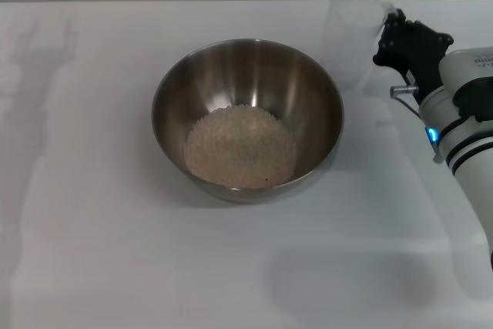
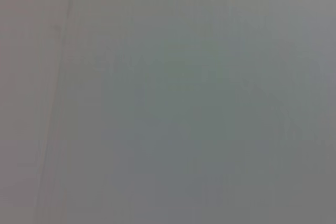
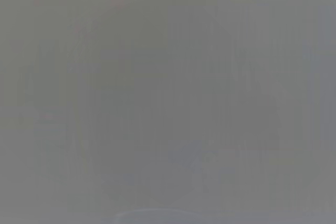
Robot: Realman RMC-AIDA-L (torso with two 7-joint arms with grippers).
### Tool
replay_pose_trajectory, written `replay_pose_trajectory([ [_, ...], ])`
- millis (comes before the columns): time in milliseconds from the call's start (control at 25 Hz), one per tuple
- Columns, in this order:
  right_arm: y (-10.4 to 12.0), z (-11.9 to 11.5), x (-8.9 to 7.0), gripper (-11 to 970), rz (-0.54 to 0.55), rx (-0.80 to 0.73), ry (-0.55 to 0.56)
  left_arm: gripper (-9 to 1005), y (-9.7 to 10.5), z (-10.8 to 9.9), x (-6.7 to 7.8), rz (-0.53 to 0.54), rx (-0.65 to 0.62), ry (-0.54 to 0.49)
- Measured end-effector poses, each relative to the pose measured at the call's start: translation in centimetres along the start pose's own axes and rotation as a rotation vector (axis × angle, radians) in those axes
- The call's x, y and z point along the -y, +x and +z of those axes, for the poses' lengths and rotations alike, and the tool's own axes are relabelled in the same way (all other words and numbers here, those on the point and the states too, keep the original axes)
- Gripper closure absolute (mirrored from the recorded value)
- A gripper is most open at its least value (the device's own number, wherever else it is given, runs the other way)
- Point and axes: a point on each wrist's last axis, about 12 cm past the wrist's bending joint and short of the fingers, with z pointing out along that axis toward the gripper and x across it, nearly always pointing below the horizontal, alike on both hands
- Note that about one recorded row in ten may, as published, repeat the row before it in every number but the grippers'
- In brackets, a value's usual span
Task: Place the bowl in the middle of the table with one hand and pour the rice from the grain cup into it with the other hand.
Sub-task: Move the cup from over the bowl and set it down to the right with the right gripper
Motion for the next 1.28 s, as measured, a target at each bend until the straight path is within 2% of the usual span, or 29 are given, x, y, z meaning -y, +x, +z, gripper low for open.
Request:
replay_pose_trajectory([
  [440,1.4,0.0,0.7,946,0.033,-0.108,0.015,447,0.0,-0.1,0.2,-0.003,0.005,0.0],
  [960,1.7,-0.2,1.0,948,0.027,-0.124,0.011,447,-0.1,-0.5,0.1,-0.005,0.02,-0.005],
  [1200,1.8,-0.2,0.9,890,0.007,-0.132,-0.01,446,-0.1,-0.6,0.0,-0.005,0.022,-0.007],
  [1280,1.9,-0.3,0.7,832,-0.002,-0.136,-0.023,446,-0.1,-0.7,0.0,-0.005,0.024,-0.008],
])
